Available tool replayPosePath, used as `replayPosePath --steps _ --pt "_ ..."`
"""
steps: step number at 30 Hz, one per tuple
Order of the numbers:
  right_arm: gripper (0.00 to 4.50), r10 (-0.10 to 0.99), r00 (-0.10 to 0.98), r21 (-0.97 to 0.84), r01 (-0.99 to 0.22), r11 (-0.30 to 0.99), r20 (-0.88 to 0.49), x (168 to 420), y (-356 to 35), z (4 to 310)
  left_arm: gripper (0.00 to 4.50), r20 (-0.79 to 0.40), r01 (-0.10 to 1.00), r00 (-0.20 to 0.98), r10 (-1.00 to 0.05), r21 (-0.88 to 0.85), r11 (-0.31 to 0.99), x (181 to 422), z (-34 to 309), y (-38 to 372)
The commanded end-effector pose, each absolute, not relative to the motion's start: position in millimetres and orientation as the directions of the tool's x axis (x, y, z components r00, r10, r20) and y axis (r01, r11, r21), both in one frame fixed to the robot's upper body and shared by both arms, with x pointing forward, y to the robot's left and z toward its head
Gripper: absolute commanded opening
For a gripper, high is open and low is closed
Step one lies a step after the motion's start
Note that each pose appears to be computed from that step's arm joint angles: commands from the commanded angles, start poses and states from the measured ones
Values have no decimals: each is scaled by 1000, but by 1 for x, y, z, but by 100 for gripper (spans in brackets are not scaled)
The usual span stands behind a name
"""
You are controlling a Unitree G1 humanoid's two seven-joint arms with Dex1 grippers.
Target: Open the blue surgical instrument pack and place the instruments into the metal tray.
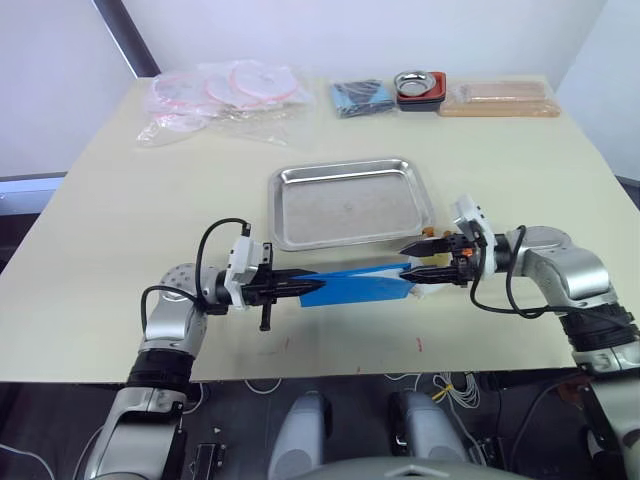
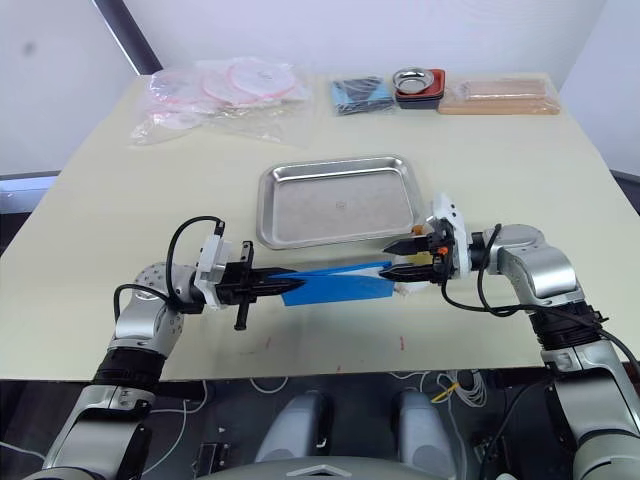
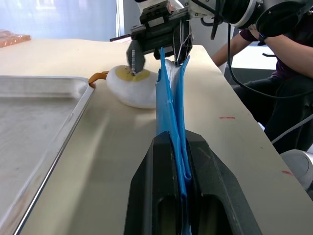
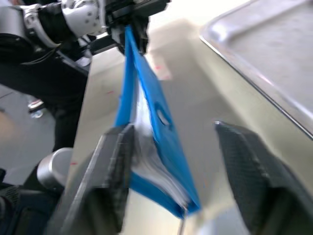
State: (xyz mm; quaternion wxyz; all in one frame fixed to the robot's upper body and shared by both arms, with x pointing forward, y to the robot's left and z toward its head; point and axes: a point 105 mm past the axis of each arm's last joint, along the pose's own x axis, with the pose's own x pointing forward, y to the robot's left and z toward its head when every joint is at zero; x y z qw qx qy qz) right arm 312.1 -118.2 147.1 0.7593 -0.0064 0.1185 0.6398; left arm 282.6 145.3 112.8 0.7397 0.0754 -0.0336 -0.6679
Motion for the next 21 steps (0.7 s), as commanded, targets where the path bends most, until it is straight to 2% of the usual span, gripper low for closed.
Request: replayPosePath --steps 1,5,7,9,14,21 --pt "445 964 232 94 -965 245 -130 315 -137 165 0 -70 983 105 -992 159 93 280 110 143" --pt "445 936 336 63 -937 344 -108 324 -155 165 0 -73 981 115 -991 168 101 281 109 143" --pt "445 904 406 81 -905 419 -133 331 -167 157 0 -75 981 113 -991 169 99 280 109 143" --pt "445 889 426 109 -888 446 -168 332 -173 146 0 -76 981 110 -991 170 96 280 108 143" --pt "445 854 461 176 -845 505 -241 333 -182 123 0 -79 980 110 -991 177 95 283 108 143" --pt "445 863 407 293 -821 489 -300 322 -175 107 0 -85 979 107 -991 185 90 284 105 141"
